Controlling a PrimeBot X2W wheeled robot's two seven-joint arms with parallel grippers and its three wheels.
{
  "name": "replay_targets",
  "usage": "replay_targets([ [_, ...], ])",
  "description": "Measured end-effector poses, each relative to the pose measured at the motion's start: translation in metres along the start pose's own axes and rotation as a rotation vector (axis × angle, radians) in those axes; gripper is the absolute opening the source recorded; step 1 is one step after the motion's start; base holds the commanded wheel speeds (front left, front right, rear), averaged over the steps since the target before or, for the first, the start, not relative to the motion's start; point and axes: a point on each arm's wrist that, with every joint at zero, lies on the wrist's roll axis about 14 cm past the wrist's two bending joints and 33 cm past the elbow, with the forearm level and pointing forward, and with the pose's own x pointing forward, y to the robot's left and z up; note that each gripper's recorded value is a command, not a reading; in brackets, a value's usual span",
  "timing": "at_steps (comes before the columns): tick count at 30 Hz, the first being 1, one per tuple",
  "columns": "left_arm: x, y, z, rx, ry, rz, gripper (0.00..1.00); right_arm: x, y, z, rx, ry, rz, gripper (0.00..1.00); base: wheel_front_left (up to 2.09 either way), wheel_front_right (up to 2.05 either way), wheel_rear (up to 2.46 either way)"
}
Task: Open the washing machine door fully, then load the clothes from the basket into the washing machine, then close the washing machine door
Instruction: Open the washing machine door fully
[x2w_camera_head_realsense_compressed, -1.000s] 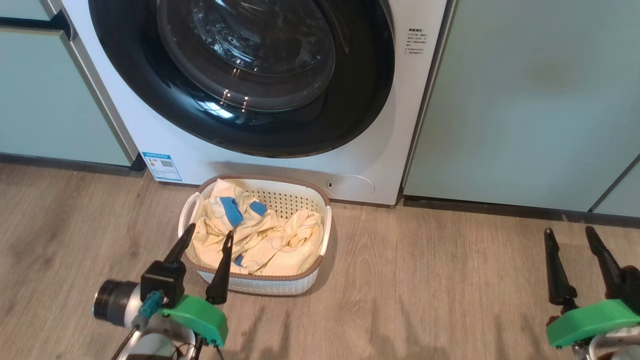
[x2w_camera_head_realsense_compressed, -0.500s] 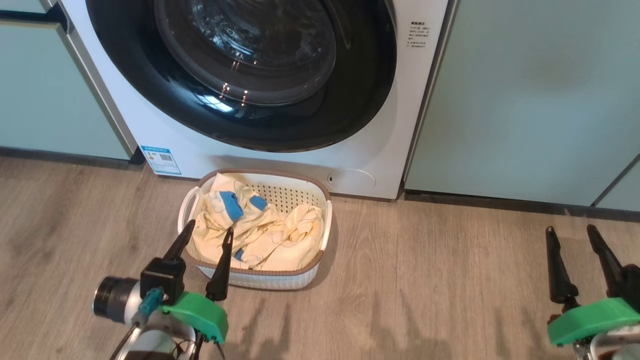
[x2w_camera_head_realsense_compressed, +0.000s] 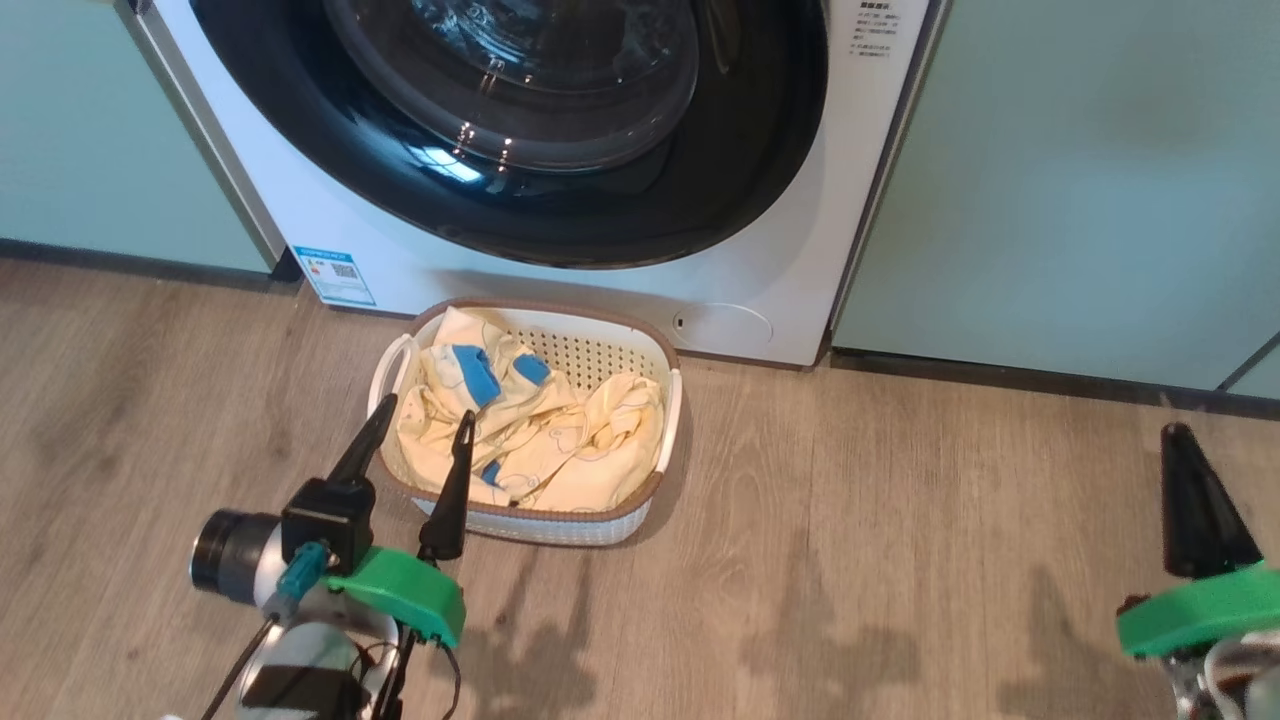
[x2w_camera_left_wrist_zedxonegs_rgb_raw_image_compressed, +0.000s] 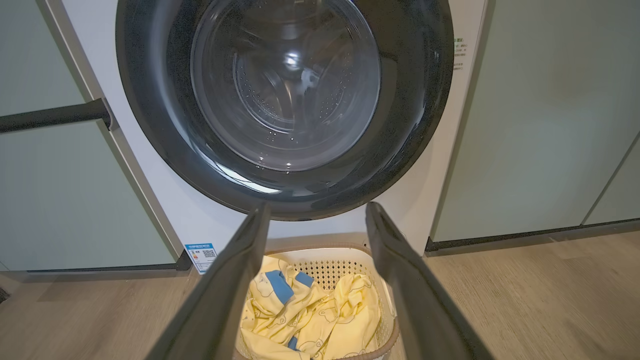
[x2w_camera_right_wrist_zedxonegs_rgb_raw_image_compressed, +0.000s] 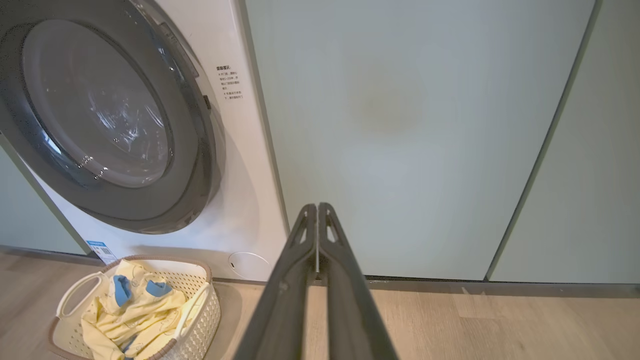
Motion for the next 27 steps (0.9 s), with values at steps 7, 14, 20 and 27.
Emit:
replay_targets([
  [7, 0.005, 0.002, -0.002, -0.003, 0.005, 0.001, 1.00, 0.022, -0.001, 0.001, 0.209, -0.019, -0.041, 0.00, 0.00, 0.00, 0.00],
  [14, 0.019, -0.002, 0.002, -0.017, -0.014, -0.006, 1.00, 0.056, 0.010, -0.011, 0.635, 0.012, -0.087, 0.00, 0.00, 0.00, 0.00],
  [20, 0.025, 0.002, -0.001, -0.017, -0.011, 0.002, 1.00, 0.087, 0.027, -0.009, 0.939, 0.056, -0.067, 0.00, 0.00, 0.00, 0.00],
  [27, 0.027, 0.004, -0.010, -0.018, 0.014, 0.002, 1.00, 0.124, 0.058, -0.003, 1.327, 0.162, 0.035, 0.00, 0.00, 0.00, 0.00],
])
